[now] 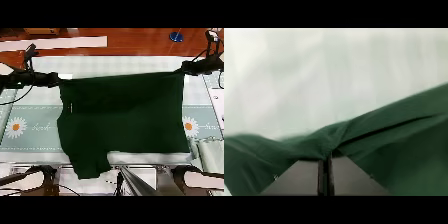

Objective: Fold the shirts.

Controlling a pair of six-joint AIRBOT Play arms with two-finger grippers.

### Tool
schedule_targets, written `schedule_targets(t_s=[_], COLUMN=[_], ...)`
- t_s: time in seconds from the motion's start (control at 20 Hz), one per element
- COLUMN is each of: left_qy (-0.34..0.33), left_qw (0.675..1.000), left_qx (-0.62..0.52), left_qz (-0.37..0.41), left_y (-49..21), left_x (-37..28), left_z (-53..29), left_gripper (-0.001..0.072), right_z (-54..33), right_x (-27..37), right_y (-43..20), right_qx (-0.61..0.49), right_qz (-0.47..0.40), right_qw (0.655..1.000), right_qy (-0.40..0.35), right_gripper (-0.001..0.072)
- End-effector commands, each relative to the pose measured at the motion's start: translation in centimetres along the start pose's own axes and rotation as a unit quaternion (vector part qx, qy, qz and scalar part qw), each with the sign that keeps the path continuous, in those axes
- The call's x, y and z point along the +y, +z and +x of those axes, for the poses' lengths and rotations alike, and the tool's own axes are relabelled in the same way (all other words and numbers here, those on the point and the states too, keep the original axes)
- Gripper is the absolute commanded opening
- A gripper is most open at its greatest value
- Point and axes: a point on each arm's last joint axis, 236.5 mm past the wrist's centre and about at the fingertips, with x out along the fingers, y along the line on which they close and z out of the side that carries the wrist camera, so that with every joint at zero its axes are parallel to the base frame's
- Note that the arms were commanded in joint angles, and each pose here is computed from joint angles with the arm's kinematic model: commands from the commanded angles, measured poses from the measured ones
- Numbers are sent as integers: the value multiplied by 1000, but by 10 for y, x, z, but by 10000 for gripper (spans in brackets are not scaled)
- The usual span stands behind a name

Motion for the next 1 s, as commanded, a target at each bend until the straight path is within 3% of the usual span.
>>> schedule_targets(t_s=[0.0, 0.2, 0.55, 0.7, 0.8, 0.95], left_qy=[50, 47, 36, -15, -48, -51], left_qw=[995, 994, 995, 997, 992, 982], left_qx=[-78, -61, -33, 41, 115, 182], left_qz=[35, 82, 81, 69, 5, 3], left_y=[40, 29, 14, -16, -48, -80], left_x=[20, 4, 1, -12, -21, -23], left_z=[21, 55, 69, 47, 32, 27], left_gripper=[22, 21, 22, 22, 22, 22], right_z=[16, 50, 65, 45, 32, 23], right_x=[-7, -10, -24, -34, -37, -38], right_y=[36, 8, -17, -49, -75, -101], right_qx=[-78, -27, 22, 95, 152, 209], right_qz=[5, 13, -8, -13, -5, 4], right_qw=[997, 1000, 999, 995, 988, 978], right_qy=[-7, -3, -24, -33, -29, -27], right_gripper=[24, 25, 25, 25, 25, 25])
